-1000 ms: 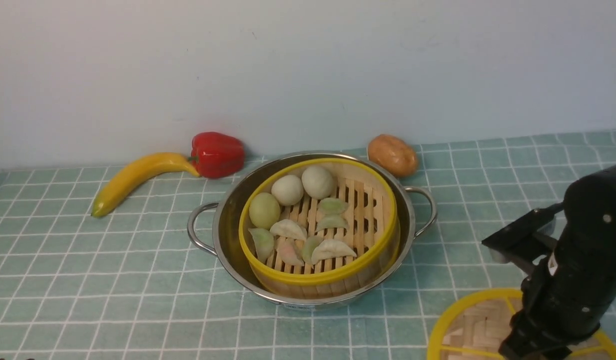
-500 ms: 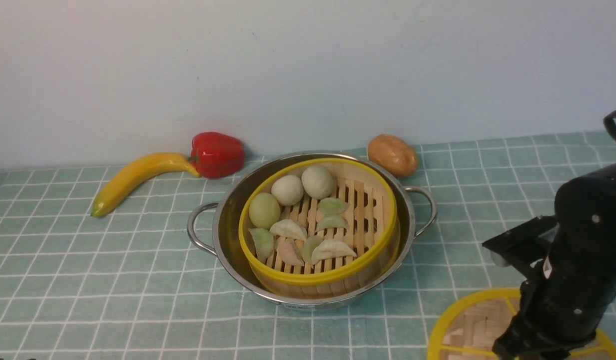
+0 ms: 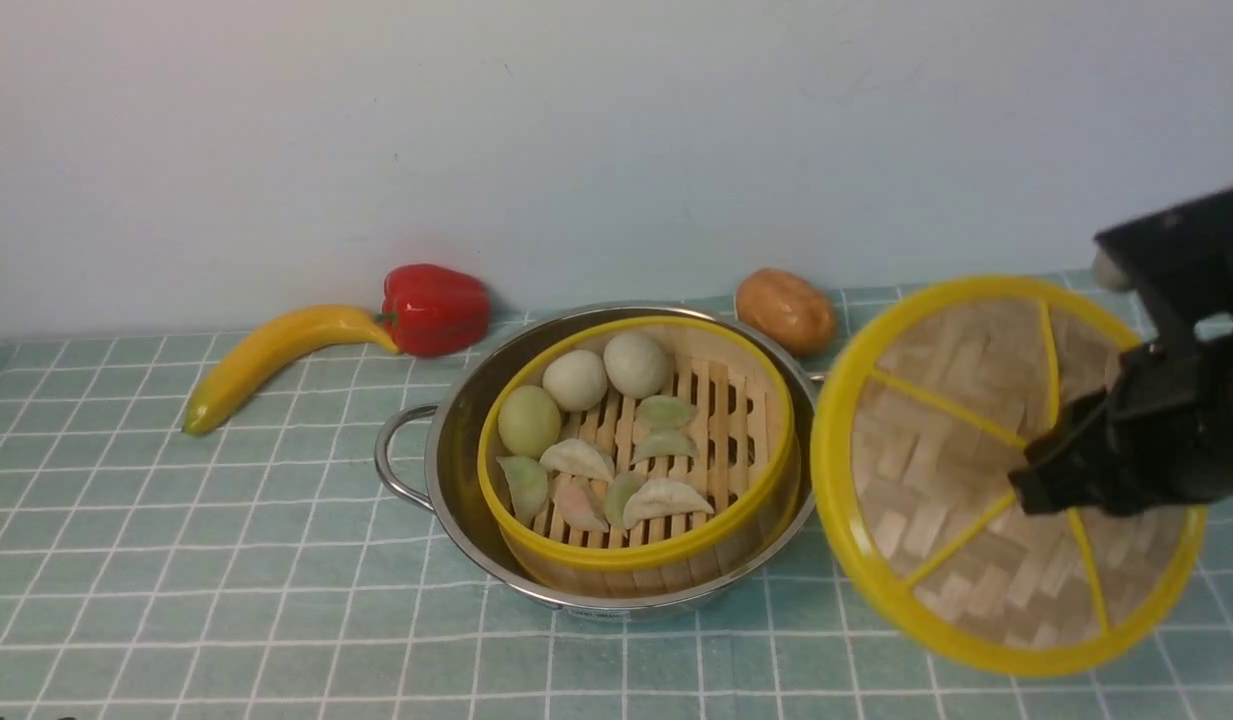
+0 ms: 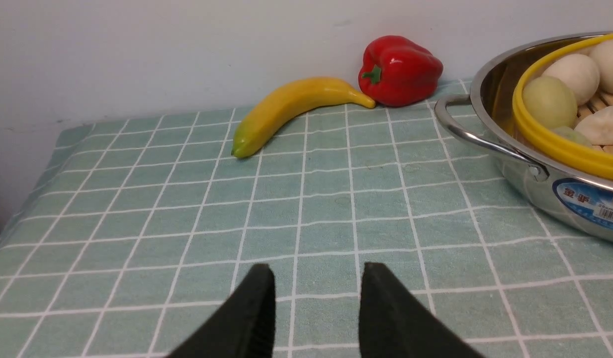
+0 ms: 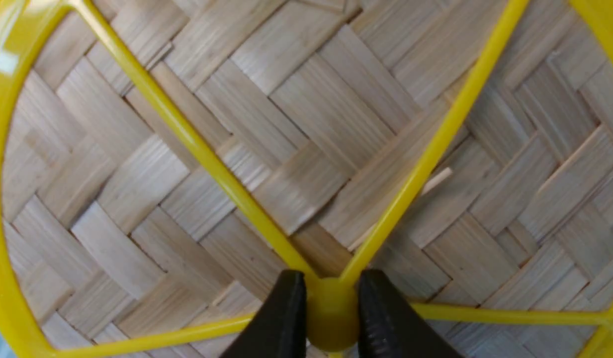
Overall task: Place the steamer in the pot on the blue tablecloth, and put the lid on the steamer.
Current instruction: 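Place the bamboo steamer lid onto the steamer basket in the pot with the right gripper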
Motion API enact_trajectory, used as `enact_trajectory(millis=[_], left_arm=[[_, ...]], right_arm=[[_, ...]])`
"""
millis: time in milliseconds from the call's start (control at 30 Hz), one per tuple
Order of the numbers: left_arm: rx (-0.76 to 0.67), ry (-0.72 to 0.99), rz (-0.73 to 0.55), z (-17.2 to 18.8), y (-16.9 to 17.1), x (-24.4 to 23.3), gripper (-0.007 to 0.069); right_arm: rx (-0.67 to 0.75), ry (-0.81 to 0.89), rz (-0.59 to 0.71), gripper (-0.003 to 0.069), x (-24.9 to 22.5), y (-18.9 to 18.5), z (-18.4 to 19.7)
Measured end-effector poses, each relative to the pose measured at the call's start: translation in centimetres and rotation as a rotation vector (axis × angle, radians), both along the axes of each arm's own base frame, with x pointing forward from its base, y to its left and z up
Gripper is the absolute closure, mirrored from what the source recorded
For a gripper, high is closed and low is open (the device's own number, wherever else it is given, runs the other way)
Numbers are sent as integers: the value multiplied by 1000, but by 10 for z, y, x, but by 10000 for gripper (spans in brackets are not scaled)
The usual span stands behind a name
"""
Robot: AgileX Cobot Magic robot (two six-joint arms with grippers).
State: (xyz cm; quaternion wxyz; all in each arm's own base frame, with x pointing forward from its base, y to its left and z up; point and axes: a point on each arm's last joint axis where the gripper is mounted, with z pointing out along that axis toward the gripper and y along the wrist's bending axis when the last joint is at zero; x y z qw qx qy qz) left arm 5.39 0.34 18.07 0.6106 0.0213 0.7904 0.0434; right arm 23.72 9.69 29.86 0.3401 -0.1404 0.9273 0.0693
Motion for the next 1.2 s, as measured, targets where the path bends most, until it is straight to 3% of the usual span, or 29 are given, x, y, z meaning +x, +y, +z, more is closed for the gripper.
enact_trajectory(millis=[133, 200, 467, 833, 1200], left_arm=[[0, 0, 0, 0, 0, 0, 382], [0, 0, 0, 0, 0, 0, 382], [0, 0, 0, 0, 0, 0, 382], [0, 0, 0, 0, 0, 0, 382], [0, 0, 0, 0, 0, 0, 382]], right_arm=[[48, -56, 70, 510, 9, 10, 21], [67, -75, 172, 510, 23, 29, 32], [-17, -34, 428, 510, 67, 105, 23], [-148, 10, 476, 510, 118, 140, -8], [-202, -5, 548, 510, 125, 149, -20]])
